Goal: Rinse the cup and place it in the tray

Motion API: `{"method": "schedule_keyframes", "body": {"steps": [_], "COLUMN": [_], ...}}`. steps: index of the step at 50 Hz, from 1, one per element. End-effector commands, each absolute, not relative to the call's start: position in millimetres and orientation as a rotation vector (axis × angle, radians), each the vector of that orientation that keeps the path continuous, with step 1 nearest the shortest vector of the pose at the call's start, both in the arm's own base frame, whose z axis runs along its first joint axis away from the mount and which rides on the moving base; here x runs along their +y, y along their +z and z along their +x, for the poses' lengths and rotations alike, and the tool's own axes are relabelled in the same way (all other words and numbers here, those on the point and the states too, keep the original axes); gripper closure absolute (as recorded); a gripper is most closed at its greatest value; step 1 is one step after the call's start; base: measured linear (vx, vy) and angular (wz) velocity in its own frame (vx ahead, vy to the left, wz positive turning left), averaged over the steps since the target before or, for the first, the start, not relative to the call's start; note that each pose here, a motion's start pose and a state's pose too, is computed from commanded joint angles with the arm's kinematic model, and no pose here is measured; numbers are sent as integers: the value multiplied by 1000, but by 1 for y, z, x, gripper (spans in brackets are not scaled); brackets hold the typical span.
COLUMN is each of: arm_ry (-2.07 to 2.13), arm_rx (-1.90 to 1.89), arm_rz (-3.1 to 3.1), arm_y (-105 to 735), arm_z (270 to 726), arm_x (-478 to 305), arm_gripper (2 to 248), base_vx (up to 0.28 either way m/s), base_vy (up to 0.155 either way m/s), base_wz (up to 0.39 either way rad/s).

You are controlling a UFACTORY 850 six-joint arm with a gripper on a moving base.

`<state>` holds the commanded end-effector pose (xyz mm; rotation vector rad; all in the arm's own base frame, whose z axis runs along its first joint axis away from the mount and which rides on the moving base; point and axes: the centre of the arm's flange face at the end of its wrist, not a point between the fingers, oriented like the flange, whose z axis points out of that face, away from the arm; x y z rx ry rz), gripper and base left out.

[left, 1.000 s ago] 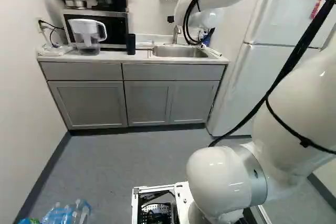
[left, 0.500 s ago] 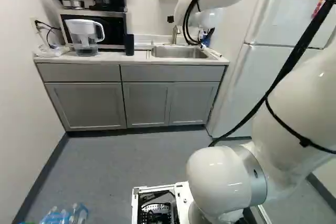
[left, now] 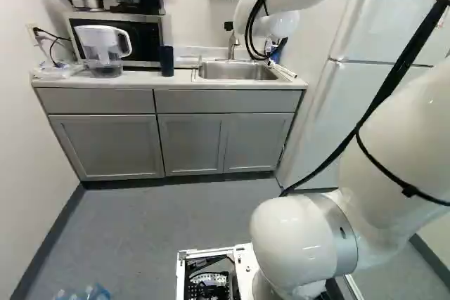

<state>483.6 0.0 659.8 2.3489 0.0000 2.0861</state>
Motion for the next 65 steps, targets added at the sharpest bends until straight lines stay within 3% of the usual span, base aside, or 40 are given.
{"method": "schedule_keyframes", "body": {"steps": [43, 65], "arm_ry": [2086, 2086], "arm_rx": [0, 0], "arm_rz": [2349, 2349], "arm_y": [660, 660], "arm_z": [484, 484], "arm_x": [0, 0], "arm_gripper": [3, 3], "base_vx": [116, 116], "base_vy": [-88, -37], "base_wz": [3, 102]}}
